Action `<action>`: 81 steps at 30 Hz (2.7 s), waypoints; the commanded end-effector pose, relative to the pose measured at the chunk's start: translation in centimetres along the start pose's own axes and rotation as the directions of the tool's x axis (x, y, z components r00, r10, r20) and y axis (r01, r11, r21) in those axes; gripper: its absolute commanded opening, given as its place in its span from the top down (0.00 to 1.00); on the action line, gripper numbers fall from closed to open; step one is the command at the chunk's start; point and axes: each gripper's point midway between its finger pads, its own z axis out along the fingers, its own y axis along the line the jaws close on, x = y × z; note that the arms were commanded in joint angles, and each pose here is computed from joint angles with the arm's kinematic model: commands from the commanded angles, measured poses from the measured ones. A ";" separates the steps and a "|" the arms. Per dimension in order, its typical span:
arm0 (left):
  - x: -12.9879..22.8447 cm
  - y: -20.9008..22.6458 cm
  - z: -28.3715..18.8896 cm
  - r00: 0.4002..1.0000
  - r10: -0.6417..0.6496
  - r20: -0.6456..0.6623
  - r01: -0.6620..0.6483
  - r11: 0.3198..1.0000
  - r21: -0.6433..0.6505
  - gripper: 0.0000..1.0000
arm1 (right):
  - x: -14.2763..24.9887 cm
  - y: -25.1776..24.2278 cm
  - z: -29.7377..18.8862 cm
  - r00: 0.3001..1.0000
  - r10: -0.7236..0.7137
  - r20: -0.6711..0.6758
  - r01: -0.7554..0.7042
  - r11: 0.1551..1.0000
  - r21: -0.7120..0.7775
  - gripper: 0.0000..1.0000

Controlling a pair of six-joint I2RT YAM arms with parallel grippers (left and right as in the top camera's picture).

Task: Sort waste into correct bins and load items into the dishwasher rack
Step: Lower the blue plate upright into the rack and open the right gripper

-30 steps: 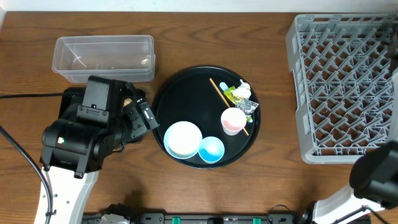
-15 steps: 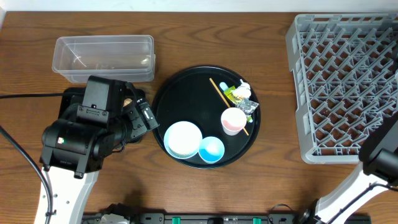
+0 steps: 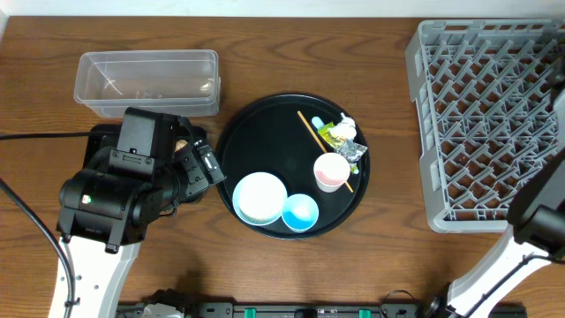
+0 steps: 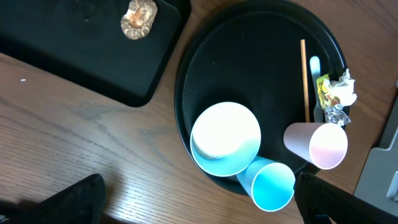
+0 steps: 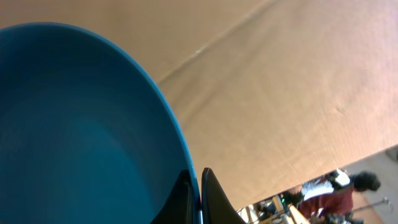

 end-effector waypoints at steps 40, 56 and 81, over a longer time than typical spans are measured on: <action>-0.3 0.1 -0.3 1.000 -0.005 0.014 0.005 1.000 -0.006 0.02 | -3.9 1.4 -25.3 0.951 0.191 0.242 -0.145 0.970 -0.196 0.23; -0.3 0.1 -0.3 1.000 -0.005 0.015 0.005 1.000 -0.006 0.02 | -3.5 1.4 -31.3 0.865 0.445 0.233 -0.352 0.868 -0.351 0.01; -0.3 0.1 -0.3 1.000 -0.005 0.015 0.005 1.000 -0.006 0.02 | -3.3 7.0 -45.7 0.895 0.446 0.027 0.018 0.024 -1.000 0.01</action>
